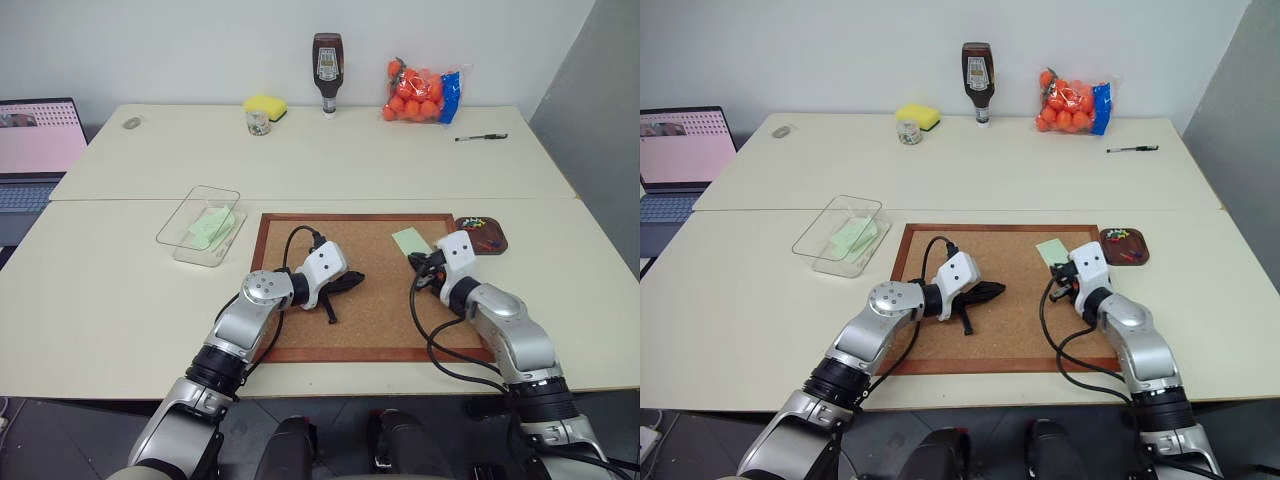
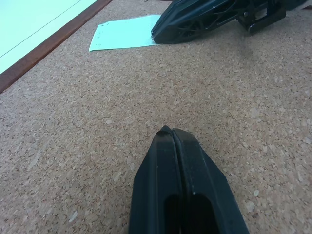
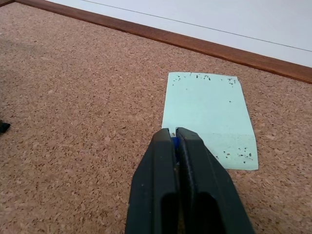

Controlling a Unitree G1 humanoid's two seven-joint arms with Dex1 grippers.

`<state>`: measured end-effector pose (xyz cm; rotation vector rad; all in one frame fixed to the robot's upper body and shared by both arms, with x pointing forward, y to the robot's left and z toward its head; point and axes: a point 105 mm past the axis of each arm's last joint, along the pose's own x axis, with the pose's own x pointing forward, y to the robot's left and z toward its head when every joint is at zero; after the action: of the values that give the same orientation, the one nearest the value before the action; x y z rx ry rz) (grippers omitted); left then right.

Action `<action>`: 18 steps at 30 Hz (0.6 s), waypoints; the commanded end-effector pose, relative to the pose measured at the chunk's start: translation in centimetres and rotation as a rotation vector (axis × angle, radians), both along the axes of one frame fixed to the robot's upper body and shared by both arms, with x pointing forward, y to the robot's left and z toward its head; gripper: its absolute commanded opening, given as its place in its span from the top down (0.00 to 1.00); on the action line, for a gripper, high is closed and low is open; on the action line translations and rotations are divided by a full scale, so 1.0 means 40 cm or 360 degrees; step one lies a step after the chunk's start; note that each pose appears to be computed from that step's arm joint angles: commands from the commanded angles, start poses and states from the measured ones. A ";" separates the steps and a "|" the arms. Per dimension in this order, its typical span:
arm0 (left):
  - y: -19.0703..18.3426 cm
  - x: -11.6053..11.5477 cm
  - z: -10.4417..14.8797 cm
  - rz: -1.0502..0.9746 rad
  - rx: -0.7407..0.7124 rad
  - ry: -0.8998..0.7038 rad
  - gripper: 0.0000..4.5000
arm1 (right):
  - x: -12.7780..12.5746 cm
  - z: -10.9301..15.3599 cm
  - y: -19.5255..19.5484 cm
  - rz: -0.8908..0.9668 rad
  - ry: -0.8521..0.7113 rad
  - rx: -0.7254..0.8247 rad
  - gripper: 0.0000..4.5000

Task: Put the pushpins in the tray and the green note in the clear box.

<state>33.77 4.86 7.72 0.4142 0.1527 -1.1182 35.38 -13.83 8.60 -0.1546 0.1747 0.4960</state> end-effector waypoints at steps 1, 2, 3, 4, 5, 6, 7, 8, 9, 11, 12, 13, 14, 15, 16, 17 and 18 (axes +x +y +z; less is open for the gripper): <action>0.013 -0.018 -0.063 0.0001 0.0107 0.0112 1.00 | 0.005 0.079 0.000 0.0004 -0.0223 0.0039 0.98; 0.014 -0.017 -0.063 0.0000 0.0109 0.0111 1.00 | 0.006 0.104 0.002 0.0001 -0.0295 0.0064 0.98; 0.014 -0.017 -0.063 -0.0001 0.0110 0.0110 1.00 | 0.007 0.123 0.001 -0.0005 -0.0345 0.0076 0.98; 0.014 -0.017 -0.063 -0.0001 0.0111 0.0110 1.00 | 0.007 0.131 0.000 -0.0010 -0.0369 0.0080 0.98; 0.014 -0.017 -0.063 -0.0001 0.0112 0.0111 1.00 | 0.008 0.143 -0.002 -0.0018 -0.0399 0.0082 0.98; 0.015 -0.017 -0.064 -0.0001 0.0113 0.0112 1.00 | 0.009 0.151 -0.003 -0.0023 -0.0417 0.0084 0.98; 0.015 -0.017 -0.064 -0.0001 0.0113 0.0113 1.00 | 0.009 0.160 -0.004 -0.0026 -0.0441 0.0085 0.98; 0.015 -0.017 -0.065 0.0000 0.0113 0.0115 1.00 | 0.008 0.167 -0.005 -0.0028 -0.0459 0.0089 0.98; 0.015 -0.017 -0.066 0.0004 0.0109 0.0117 1.00 | 0.007 0.173 -0.005 -0.0025 -0.0470 0.0090 0.98; 0.014 -0.014 -0.062 0.0019 0.0086 0.0120 1.00 | 0.004 0.183 -0.003 -0.0015 -0.0483 0.0093 0.98; 0.013 -0.011 -0.056 0.0026 0.0067 0.0112 1.00 | 0.002 0.187 0.000 -0.0007 -0.0486 0.0095 0.98; 0.011 -0.006 -0.045 0.0036 0.0035 0.0103 1.00 | -0.001 0.190 0.003 0.0004 -0.0487 0.0097 0.98; 0.009 -0.001 -0.035 0.0043 0.0006 0.0093 1.00 | -0.003 0.193 0.006 0.0013 -0.0488 0.0100 0.98; 0.006 0.005 -0.019 0.0045 -0.0035 0.0082 1.00 | -0.005 0.195 0.009 0.0023 -0.0486 0.0102 0.98; 0.003 0.010 -0.004 0.0046 -0.0079 0.0080 1.00 | -0.006 0.197 0.012 0.0032 -0.0482 0.0103 0.98; 0.002 0.017 0.016 0.0053 -0.0131 0.0068 1.00 | -0.008 0.198 0.015 0.0039 -0.0480 0.0103 0.98; 0.002 0.023 0.033 0.0050 -0.0169 0.0053 0.96 | -0.009 0.200 0.017 0.0044 -0.0477 0.0102 0.99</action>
<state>34.11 4.81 8.06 0.3455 0.1484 -1.1092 35.41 -13.46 14.92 -0.1644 -0.0846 0.4805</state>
